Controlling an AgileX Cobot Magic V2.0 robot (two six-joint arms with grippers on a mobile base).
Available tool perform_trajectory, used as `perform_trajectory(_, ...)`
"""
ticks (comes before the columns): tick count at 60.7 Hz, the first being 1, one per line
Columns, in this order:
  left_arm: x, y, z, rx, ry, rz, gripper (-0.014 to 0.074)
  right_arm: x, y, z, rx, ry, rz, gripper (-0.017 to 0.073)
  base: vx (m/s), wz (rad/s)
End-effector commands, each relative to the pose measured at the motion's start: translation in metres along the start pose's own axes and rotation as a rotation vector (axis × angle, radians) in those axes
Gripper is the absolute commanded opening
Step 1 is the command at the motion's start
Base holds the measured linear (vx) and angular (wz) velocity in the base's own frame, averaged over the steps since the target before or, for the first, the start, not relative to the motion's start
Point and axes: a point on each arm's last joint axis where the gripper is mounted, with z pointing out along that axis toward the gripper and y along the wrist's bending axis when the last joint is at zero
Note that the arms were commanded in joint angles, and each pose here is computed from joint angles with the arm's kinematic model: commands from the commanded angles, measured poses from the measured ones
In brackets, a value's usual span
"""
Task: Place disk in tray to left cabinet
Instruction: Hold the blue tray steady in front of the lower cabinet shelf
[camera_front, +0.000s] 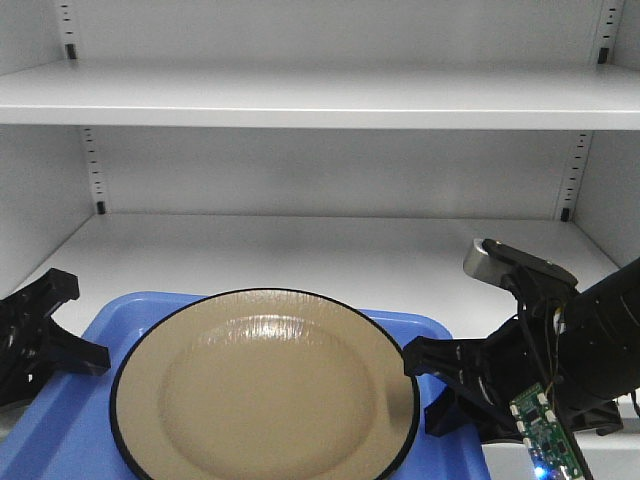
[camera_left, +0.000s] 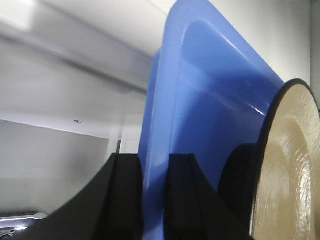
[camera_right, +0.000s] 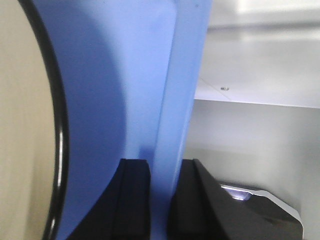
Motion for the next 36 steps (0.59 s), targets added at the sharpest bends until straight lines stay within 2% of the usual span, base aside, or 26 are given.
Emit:
perform_trajectory(1,0.0115,-0.0416,-0.0161,0.285,0.056,-0.099,0.0,-0.0045,0.0328,-0.0215,-0.247,-0.1,0.054,-0.0004,0.24,-0.17)
perform_trajectory(36,0.0114,-0.0417,-0.0161,0.286,0.056,-0.1,0.0,-0.0045,0.0328,-0.0215,-0.247,-0.1,0.054,-0.0004,0.18,-0.07)
